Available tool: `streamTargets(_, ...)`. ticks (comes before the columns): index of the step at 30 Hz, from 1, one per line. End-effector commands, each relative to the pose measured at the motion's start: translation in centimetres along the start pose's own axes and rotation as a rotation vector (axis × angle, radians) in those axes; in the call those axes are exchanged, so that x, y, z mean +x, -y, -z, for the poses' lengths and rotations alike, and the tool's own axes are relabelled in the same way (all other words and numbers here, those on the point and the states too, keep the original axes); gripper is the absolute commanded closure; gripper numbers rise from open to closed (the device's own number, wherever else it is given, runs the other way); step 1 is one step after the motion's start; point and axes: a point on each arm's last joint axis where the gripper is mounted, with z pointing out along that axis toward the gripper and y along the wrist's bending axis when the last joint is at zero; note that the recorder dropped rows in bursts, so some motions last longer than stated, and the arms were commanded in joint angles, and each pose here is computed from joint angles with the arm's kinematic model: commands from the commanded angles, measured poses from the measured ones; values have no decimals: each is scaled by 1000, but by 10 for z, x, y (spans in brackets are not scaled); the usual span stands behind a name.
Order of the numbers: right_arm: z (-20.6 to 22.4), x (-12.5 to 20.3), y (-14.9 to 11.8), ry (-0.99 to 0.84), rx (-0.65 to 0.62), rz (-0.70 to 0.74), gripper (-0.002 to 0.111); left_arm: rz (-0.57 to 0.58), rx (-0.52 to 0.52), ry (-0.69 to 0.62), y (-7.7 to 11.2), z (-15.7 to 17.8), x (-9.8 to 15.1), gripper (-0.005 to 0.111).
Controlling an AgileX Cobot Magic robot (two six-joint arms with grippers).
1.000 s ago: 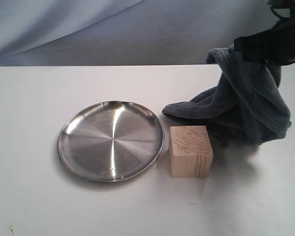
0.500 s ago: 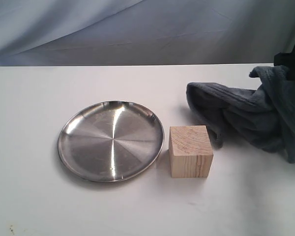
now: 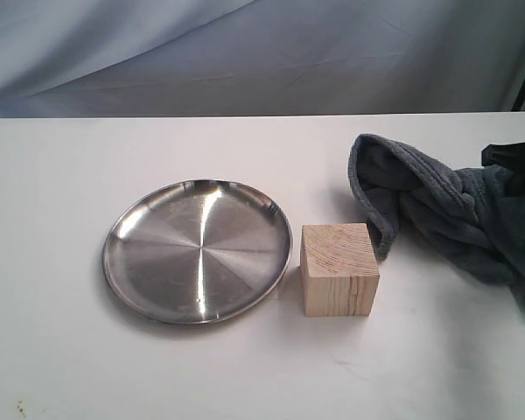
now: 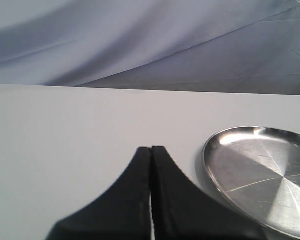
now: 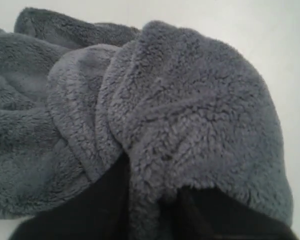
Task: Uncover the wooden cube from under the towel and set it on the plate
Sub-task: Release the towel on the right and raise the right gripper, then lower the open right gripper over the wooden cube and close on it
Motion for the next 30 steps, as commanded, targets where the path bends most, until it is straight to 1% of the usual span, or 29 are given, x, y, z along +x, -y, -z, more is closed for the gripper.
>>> streamTargets(1,-3,2,3,-25,9,4,64,9,3,9,0,0,0,107)
streamTargets(3,-3,1,3,-23,9,4,49,9,3,9,0,0,0,107)
streamTargets(7,6,-1,2,-7,7,7,25,9,3,9,0,0,0,107)
streamTargets(9,11,-3,1,7,7,9,18,9,3,9,0,0,0,107)
streamTargets(11,16,-4,1,21,6,10,14,9,3,9,0,0,0,107)
streamTargets(19,51,-13,-4,146,4,18,12,9,3,9,0,0,0,107)
streamTargets(22,70,-17,-11,217,-20,16,13,9,3,9,0,0,0,107)
streamTargets(25,87,-18,-25,272,-32,113,13,9,3,9,0,0,0,107)
streamTargets(30,98,-12,-69,310,-81,355,13,9,3,9,0,0,0,107)
